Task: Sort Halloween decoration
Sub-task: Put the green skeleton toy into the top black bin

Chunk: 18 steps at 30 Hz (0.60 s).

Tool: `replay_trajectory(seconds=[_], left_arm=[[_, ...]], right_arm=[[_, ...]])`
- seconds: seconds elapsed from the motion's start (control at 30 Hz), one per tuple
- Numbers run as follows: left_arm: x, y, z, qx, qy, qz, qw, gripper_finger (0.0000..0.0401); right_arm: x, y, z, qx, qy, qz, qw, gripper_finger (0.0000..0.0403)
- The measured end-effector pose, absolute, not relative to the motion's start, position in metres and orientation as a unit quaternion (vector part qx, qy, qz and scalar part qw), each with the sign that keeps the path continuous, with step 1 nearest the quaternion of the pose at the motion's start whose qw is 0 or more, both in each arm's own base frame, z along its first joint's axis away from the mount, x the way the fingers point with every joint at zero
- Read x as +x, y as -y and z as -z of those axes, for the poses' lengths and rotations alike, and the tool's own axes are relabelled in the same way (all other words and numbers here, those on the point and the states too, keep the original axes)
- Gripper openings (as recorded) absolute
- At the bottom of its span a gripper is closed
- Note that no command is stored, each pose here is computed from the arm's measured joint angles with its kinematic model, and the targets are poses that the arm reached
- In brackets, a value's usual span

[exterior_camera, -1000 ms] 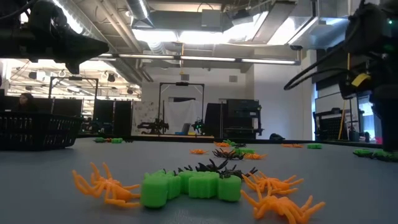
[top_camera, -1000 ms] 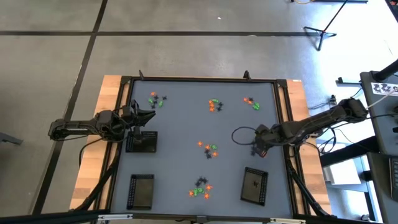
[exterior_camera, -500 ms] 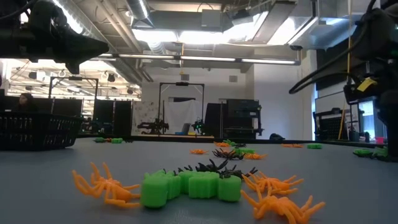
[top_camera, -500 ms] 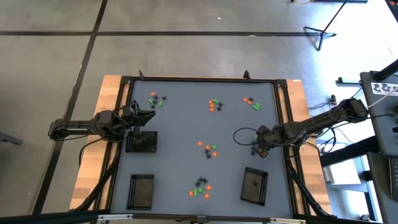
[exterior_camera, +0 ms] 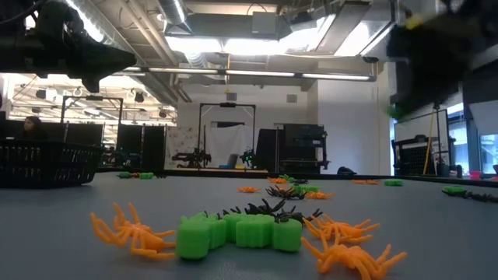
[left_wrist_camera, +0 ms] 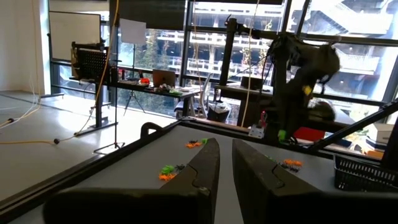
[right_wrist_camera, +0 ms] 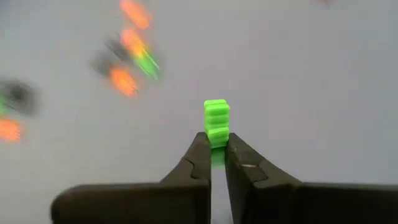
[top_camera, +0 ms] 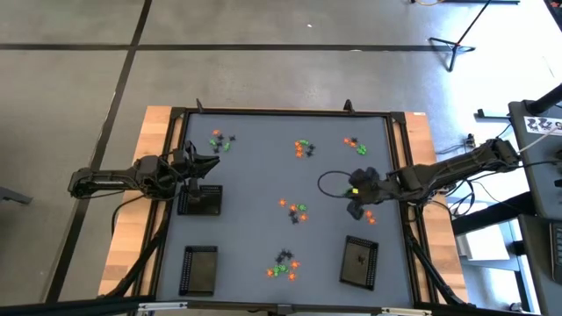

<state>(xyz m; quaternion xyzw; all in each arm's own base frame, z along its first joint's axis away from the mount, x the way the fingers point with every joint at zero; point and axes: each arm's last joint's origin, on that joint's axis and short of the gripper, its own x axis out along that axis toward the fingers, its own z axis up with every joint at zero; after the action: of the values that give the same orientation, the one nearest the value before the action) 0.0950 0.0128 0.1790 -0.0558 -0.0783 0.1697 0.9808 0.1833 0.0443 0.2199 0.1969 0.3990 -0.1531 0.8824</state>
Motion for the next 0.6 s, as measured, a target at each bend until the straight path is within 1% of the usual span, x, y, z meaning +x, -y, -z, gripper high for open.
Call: replay_trajectory(seconds=[0.1,0.23,0.47,0.6], left_arm=[[0.095,-0.013,-0.179,-0.056,0.078,-0.17,0.981,0.0039],[0.095,-0.013,-0.179,-0.056,0.078,-0.17,0.981,0.0039],[0.095,-0.013,-0.179,-0.056,0.078,-0.17,0.981,0.0039],[0.095,-0.013,-0.179,-0.056,0.078,-0.17,0.981,0.0039]], right_arm=[[0.201,-0.049,-0.229,0.175,-0.33,0.104,0.922,0.0024],[0.221,-0.055,-0.232,0.136,-0.269,0.07,0.951,0.004],[0.254,-0.061,-0.227,0.058,-0.182,0.064,0.98,0.003],[0.276,-0.056,-0.221,0.051,-0.128,0.051,0.989,0.0033]])
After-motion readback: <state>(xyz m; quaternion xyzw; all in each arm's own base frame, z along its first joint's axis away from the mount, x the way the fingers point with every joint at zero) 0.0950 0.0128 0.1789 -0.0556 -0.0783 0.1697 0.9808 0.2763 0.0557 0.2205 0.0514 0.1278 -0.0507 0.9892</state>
